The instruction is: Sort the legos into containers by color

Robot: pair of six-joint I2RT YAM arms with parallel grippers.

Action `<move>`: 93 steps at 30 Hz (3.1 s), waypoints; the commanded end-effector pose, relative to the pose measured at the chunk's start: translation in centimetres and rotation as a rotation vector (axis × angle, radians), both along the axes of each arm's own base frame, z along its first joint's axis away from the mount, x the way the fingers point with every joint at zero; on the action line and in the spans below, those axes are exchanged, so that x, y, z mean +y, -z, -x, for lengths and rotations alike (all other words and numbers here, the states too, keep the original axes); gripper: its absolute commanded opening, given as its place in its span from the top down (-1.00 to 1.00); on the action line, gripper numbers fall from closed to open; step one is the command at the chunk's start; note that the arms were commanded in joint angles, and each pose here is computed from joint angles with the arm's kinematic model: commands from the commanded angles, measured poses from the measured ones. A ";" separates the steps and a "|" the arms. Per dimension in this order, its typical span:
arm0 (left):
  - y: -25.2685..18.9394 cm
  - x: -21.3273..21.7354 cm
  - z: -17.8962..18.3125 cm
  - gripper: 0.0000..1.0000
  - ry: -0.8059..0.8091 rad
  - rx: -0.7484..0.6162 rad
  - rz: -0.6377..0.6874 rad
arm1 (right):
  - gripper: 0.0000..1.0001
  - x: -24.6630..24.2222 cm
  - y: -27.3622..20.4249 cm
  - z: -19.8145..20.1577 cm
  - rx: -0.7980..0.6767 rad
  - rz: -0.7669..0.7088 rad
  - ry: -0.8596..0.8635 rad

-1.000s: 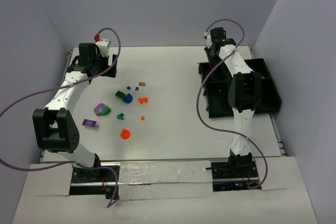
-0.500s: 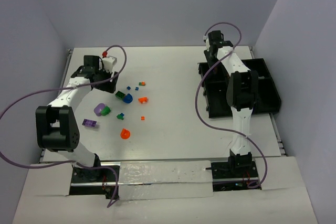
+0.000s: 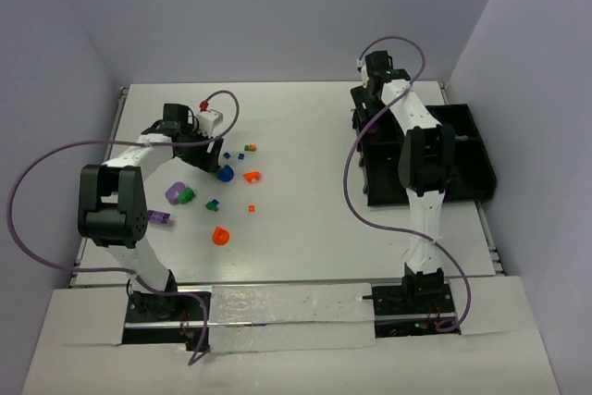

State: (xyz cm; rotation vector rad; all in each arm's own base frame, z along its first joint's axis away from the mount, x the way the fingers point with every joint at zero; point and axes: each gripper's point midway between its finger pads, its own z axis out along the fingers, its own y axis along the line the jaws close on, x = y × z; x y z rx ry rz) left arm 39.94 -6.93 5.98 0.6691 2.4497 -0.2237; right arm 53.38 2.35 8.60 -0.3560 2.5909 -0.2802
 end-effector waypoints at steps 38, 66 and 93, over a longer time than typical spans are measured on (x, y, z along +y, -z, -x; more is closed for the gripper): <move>-20.5 -12.5 -0.1 0.44 0.439 -0.664 0.283 | -1.00 25.6 -25.4 8.2 -0.102 -1.150 -0.487; -28.3 -18.7 2.0 0.60 0.520 -0.839 0.410 | -0.40 33.5 -21.5 15.6 0.143 -1.156 -0.778; -21.5 -13.2 -3.8 -0.98 0.018 -0.539 0.296 | 1.00 -9.8 -18.4 7.7 -0.295 -0.324 0.095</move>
